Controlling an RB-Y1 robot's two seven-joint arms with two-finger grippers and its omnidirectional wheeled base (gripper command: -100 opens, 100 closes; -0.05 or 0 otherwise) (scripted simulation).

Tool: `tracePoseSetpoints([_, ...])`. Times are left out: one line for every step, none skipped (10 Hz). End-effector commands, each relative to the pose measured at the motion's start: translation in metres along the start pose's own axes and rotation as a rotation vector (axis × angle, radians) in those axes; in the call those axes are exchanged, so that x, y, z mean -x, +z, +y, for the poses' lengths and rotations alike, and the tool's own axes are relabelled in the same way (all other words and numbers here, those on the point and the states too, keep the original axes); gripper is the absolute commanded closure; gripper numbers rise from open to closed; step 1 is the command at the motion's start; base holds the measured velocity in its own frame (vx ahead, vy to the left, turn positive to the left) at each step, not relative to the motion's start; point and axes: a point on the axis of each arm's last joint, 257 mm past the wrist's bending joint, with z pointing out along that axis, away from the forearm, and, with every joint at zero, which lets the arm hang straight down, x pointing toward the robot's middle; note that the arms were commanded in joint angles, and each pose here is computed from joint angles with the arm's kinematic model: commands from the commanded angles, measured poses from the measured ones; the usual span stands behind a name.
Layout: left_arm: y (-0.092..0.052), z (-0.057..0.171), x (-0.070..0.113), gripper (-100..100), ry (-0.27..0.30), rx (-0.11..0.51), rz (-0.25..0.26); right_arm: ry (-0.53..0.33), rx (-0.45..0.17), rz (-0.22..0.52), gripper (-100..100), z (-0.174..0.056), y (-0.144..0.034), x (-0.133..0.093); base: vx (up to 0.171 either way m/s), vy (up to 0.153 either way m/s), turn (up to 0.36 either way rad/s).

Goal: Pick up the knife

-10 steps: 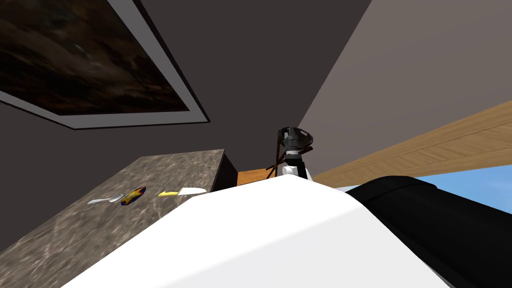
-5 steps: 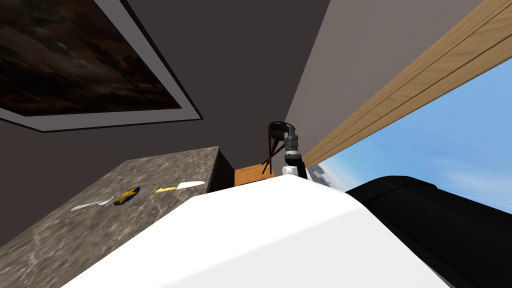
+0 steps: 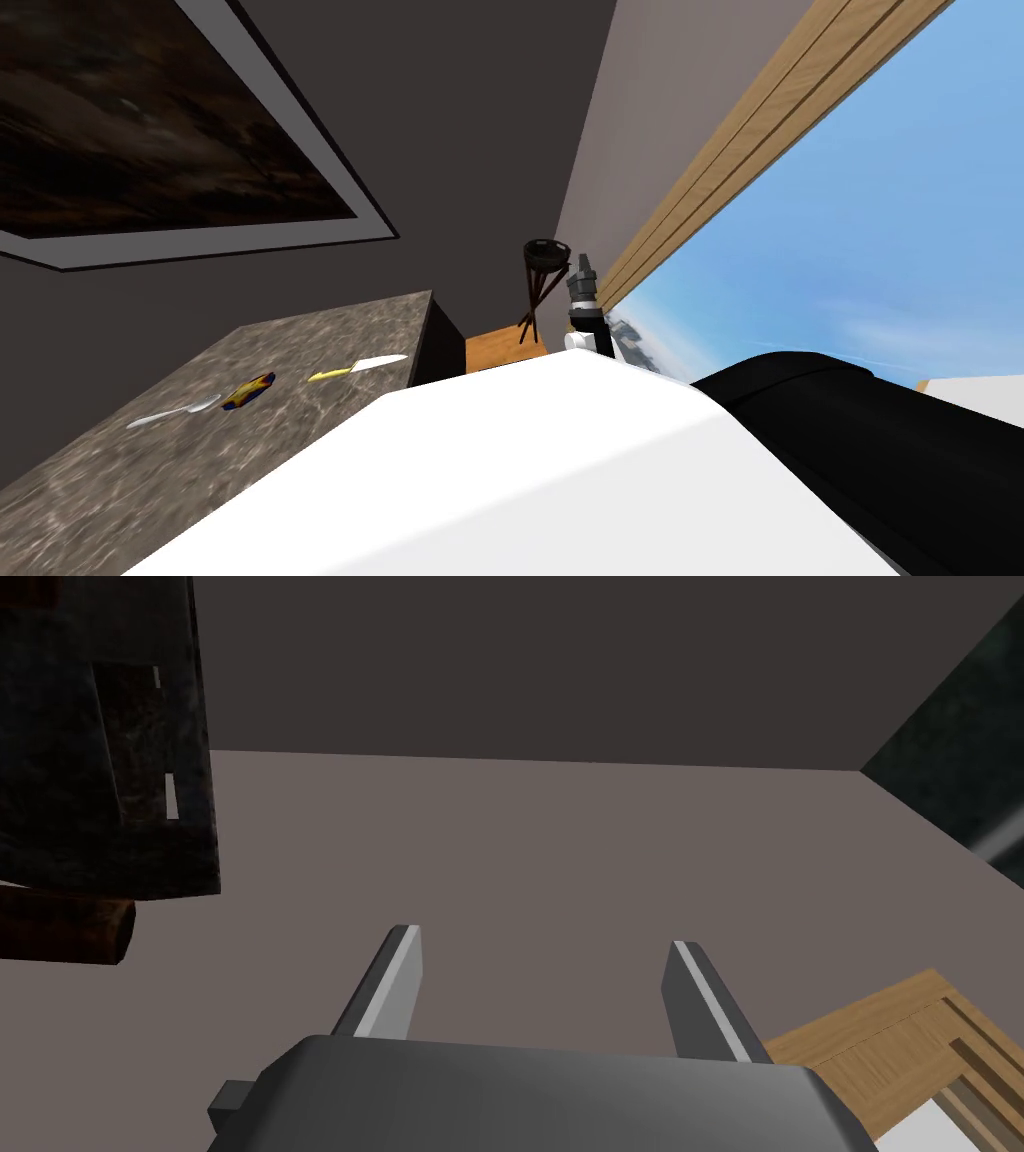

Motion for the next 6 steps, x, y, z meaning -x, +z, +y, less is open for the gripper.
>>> tracePoseSetpoints([0.006,-0.001,0.019,-100,-0.039,0.020,-0.037,0.000,0.000,0.000,0,0.000,0.000,0.000,-0.173,-0.025,-0.301])
tracePoseSetpoints([0.013,-0.010,0.021,-100,-0.052,0.020,-0.042,0.000,0.001,0.000,0,0.000,0.000,0.000,-0.228,-0.058,-0.332])
tracePoseSetpoints([0.016,-0.017,0.018,-100,-0.057,0.024,-0.038,0.000,0.000,0.000,0,0.000,0.000,0.000,-0.124,-0.037,-0.063])
tracePoseSetpoints([0.016,-0.015,0.018,-100,-0.057,0.032,-0.039,0.000,0.000,0.000,0,0.000,0.000,0.000,-0.031,-0.005,0.042])
tracePoseSetpoints([0.020,-0.018,0.035,-100,-0.104,0.044,-0.067,0.000,0.000,0.000,0,0.000,0.000,0.000,-0.160,-0.082,-0.398])
tracePoseSetpoints([0.024,-0.023,0.037,-100,-0.116,0.049,-0.070,0.001,0.001,0.000,0,0.000,0.000,0.000,-0.229,-0.074,-0.284])
